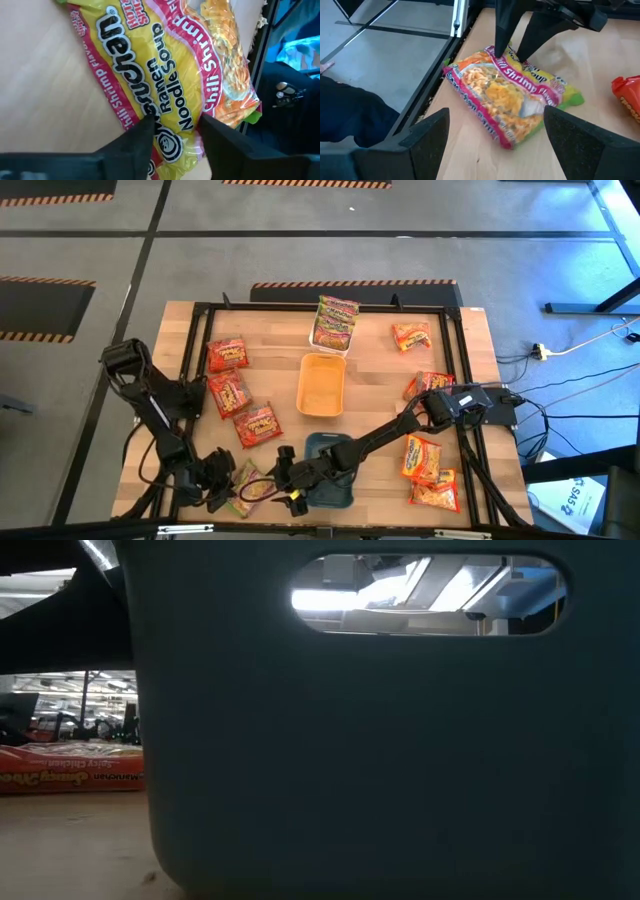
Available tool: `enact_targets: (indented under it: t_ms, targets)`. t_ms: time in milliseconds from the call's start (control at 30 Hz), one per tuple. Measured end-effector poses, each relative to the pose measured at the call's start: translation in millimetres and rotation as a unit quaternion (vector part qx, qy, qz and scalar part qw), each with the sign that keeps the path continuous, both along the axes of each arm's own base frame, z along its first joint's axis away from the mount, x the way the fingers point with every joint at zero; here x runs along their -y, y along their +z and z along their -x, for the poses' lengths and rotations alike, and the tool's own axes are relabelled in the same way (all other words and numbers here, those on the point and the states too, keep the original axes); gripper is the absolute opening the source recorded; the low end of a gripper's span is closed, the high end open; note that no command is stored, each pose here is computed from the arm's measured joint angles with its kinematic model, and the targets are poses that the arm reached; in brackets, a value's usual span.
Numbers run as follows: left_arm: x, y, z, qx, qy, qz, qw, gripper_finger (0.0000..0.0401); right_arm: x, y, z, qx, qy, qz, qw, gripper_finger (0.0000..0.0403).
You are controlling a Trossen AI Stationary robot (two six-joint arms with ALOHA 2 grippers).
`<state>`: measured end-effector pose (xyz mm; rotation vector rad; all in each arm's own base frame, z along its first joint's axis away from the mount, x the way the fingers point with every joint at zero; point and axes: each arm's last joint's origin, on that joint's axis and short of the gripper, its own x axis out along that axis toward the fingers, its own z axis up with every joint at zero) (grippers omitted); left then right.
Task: Sort Maruchan noodles
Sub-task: Put the green noodle pack into the white bin
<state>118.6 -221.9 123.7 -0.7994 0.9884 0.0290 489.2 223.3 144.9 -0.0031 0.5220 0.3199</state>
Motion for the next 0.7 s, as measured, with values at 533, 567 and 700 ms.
enact_targets:
  t_ms: [533, 567, 700]
  targets:
    - [-4.8, 0.9, -7.2, 0.043, -0.003, -0.047, 0.998, 0.0001, -0.3, -1.6, 2.4, -0.027, 0.013, -0.017, 0.999, 0.0307]
    - [-4.9, 0.9, -7.3, 0.046, -0.004, -0.050, 0.998, 0.0001, 0.4, -0.1, 4.0, -0.037, 0.014, -0.014, 0.999, 0.0307]
    - [-5.1, 1.2, -7.7, 0.055, -0.008, -0.060, 0.997, 0.0000, 3.5, 17.8, 12.2, -0.060, 0.001, 0.008, 0.998, 0.0307]
